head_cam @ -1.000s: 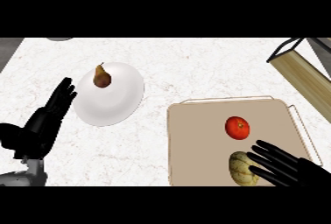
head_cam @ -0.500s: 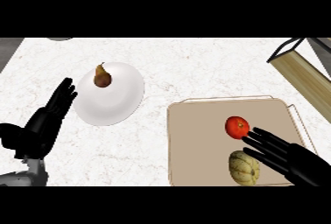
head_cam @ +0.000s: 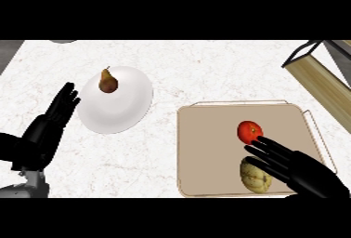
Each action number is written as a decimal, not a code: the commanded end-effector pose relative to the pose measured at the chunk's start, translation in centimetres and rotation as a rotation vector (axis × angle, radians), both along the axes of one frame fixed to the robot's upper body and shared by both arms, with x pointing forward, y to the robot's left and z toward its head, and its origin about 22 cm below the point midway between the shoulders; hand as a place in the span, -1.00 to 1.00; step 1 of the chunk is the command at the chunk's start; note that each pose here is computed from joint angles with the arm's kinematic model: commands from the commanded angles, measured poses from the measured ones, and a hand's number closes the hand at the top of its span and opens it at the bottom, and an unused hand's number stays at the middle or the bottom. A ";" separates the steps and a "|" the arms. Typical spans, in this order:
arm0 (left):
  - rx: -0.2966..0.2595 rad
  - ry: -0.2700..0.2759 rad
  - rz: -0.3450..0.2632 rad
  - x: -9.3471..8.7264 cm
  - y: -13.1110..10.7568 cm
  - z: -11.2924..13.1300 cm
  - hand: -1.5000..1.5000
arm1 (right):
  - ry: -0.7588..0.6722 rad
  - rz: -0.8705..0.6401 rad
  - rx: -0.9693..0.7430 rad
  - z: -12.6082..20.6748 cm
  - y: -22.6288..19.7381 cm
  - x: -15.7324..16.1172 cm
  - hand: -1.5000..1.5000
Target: Pick the squash from the tray and place it in the tiered shelf
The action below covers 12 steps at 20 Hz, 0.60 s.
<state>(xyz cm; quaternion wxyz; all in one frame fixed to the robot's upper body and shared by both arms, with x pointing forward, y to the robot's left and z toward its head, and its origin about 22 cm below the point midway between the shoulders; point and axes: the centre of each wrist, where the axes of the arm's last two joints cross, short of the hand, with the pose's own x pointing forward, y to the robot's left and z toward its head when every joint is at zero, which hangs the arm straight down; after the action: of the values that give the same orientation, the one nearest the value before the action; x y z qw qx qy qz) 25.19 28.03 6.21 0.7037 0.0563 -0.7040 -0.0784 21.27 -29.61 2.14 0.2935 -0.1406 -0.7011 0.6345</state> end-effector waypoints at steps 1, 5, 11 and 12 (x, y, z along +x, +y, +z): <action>-0.006 0.008 -0.016 1.1 -0.4 0.5 0.00 | 0.038 0.013 -0.004 -2.0 0.7 1.4 -1.00; 0.010 -0.007 -0.002 -0.4 -1.1 -0.5 0.00 | 0.067 0.013 -0.017 -2.5 2.9 1.8 -1.00; -0.006 -0.014 -0.004 0.5 0.0 -0.5 0.00 | 0.081 0.024 0.007 -5.4 2.3 1.0 -1.00; -0.005 -0.015 0.017 1.1 -0.6 1.6 0.00 | 0.079 0.019 -0.011 -4.3 0.9 1.8 -1.00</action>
<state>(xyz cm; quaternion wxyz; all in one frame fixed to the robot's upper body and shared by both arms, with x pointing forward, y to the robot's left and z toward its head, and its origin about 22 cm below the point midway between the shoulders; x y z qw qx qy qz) 25.55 28.14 6.56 0.7012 0.0564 -0.7063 -0.0787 23.34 -28.75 0.33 0.2911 -0.1205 -0.6829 0.6591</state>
